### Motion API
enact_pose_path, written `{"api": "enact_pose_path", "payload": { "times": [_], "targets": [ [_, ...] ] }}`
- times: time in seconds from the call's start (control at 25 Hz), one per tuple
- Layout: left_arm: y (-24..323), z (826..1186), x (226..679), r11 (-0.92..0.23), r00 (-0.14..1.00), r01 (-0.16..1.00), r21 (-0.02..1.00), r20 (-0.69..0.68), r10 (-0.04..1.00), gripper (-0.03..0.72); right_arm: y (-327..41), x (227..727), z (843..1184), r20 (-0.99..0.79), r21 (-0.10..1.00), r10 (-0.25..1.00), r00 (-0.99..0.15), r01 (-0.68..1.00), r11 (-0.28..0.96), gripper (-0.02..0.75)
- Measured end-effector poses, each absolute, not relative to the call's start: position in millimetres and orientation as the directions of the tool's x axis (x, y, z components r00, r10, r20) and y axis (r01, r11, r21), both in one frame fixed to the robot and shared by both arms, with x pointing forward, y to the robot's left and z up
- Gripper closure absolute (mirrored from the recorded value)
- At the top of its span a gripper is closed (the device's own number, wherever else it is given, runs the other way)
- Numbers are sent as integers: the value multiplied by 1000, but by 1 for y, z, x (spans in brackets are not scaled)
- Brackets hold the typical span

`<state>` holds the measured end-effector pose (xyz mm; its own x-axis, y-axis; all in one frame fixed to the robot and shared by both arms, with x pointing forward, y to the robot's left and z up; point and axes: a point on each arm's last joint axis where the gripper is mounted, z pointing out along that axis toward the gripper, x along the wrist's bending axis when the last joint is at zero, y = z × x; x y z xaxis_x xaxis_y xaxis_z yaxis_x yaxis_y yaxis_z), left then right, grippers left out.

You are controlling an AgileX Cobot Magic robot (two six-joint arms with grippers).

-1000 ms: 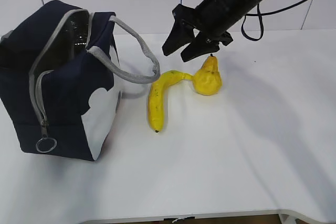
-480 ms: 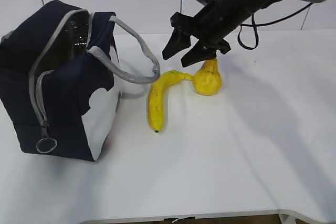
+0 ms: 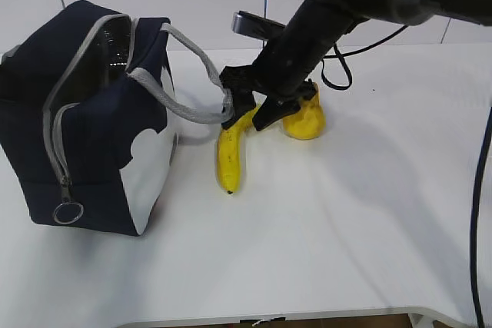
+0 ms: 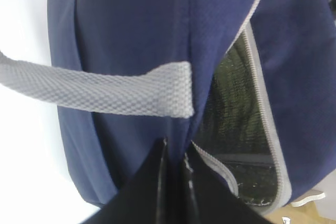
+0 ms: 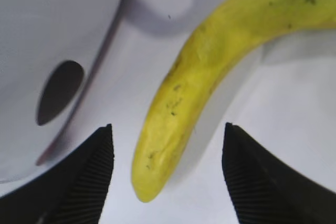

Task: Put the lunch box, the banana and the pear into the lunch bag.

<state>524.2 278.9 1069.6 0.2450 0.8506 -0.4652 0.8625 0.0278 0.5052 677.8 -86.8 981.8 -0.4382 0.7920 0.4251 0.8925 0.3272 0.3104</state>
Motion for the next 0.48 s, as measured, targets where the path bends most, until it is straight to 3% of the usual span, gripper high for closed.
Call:
{"api": "enact_pose_path", "payload": {
  "times": [0.16,0.48],
  "targets": [
    [279,1070,524,28,245,863,505,-465,851,704,-74,672,979,374,304,814,-445,888,345,209],
    [279,1070,524,28,245,863,505,-465,851,704,-67,678,978,390,331,856,-338,920,212,206]
  ]
}}
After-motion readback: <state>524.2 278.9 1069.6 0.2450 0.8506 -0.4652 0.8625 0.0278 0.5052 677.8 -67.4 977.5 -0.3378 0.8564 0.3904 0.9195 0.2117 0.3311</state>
